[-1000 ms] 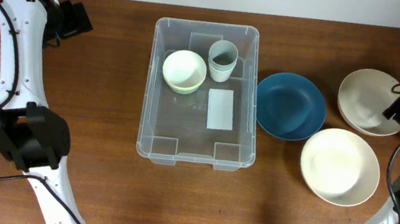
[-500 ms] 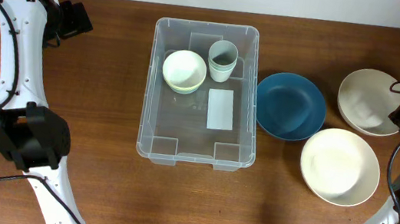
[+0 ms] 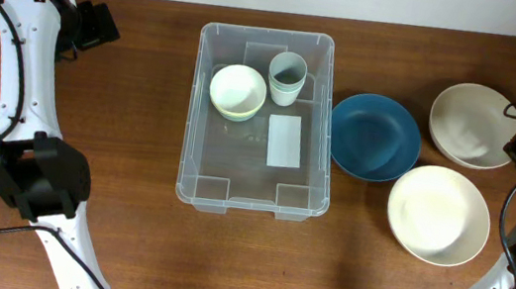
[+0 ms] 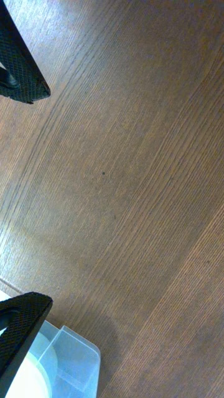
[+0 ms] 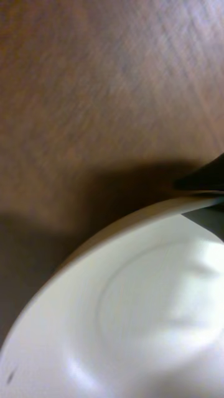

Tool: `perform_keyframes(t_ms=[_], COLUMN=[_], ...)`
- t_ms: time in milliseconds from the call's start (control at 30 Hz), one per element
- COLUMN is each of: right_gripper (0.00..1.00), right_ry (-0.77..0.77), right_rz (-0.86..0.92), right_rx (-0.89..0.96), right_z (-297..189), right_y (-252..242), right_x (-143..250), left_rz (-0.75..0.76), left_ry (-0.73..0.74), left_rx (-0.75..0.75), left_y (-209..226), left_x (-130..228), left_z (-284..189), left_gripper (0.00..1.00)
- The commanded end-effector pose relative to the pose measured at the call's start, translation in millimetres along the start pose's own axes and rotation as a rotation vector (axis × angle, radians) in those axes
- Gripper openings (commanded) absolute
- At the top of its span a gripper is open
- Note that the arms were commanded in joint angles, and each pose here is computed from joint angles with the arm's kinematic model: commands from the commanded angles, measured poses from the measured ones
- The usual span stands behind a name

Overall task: Pack container
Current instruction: 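Pinch the far cream bowl's rim with the right gripper, then lift the cream bowl and carry it over the container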

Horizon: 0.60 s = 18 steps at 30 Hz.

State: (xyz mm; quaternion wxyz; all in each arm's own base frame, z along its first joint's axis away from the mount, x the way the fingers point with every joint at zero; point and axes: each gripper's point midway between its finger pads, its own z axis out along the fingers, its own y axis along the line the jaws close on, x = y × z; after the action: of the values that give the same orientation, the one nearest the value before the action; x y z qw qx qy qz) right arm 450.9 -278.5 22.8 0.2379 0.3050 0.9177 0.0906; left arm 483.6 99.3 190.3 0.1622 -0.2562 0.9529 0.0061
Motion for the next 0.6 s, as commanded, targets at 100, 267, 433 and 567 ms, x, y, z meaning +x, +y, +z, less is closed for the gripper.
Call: perform_keyframes(t_ms=[100, 267, 433, 567], right_gripper=[0.04, 0.04, 0.04, 0.04], right_ry=[-0.072, -0.184, -0.234, -0.257], right_rz=[0.011, -0.060, -0.130, -0.188], right_rx=[-0.453, -0.781, -0.991, -1.016], right_z=[-16.5, -63.3, -113.0, -143.3], right_y=[45.0, 67.4, 83.7, 104.6], right_x=[-16.8, -38.2, -48.0, -52.7], left_rz=[0.006, 0.006, 0.006, 0.006], left_ry=[-0.017, -0.017, -0.017, -0.017], left_rx=[-0.010, -0.009, -0.009, -0.009], left_y=[2.5, 2.5, 2.5, 2.5], left_x=[-4.0, -4.0, -4.0, -4.0], left_z=[-3.4, -3.4, -3.4, -3.4], left_gripper=[0.99, 0.99, 0.99, 0.99])
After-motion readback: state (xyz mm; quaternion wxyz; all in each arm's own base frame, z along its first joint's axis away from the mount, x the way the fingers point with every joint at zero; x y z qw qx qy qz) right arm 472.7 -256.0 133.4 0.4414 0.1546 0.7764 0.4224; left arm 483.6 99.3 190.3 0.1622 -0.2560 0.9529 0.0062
